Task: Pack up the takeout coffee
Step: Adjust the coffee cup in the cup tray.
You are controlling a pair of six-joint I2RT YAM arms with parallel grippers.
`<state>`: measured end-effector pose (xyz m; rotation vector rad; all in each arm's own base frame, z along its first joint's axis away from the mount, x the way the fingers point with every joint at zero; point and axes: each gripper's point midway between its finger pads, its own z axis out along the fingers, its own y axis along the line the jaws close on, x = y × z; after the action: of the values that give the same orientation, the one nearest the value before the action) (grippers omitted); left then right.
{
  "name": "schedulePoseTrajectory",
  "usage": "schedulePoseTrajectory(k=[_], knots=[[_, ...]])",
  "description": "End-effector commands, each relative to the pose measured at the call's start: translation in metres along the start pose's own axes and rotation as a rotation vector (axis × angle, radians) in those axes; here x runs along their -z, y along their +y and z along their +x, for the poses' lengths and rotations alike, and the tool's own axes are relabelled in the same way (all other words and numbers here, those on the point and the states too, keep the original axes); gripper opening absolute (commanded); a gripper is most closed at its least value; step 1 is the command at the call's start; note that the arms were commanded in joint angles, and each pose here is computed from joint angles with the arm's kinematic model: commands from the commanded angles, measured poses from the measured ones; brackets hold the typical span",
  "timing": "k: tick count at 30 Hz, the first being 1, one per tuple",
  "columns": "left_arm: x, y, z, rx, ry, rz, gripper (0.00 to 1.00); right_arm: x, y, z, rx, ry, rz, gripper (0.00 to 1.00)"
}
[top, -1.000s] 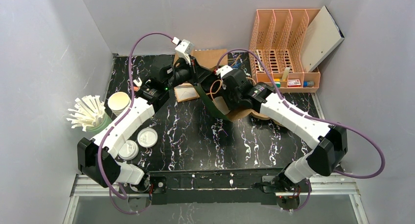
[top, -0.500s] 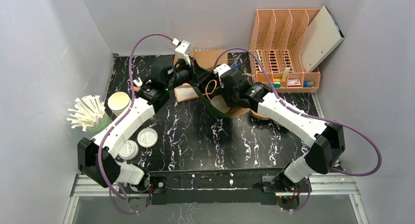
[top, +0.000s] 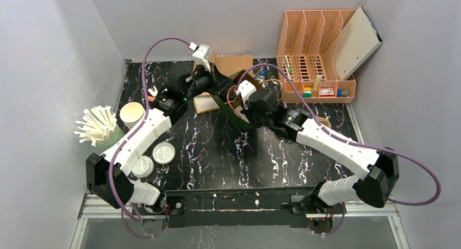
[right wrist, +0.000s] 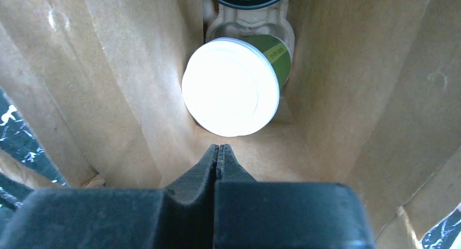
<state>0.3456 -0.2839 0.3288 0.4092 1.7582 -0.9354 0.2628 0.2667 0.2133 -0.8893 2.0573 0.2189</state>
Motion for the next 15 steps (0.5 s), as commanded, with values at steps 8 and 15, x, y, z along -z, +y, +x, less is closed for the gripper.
schedulePoseTrajectory(k=[8, 15], knots=[[0.007, -0.008, -0.015, -0.009, -0.043, 0.022, 0.00, -0.029, -0.019, -0.012, 0.064, -0.007, 0.141, 0.01], [0.007, -0.008, -0.012, -0.010, -0.036, 0.024, 0.00, -0.038, -0.025, -0.015, 0.010, -0.027, 0.112, 0.18]])
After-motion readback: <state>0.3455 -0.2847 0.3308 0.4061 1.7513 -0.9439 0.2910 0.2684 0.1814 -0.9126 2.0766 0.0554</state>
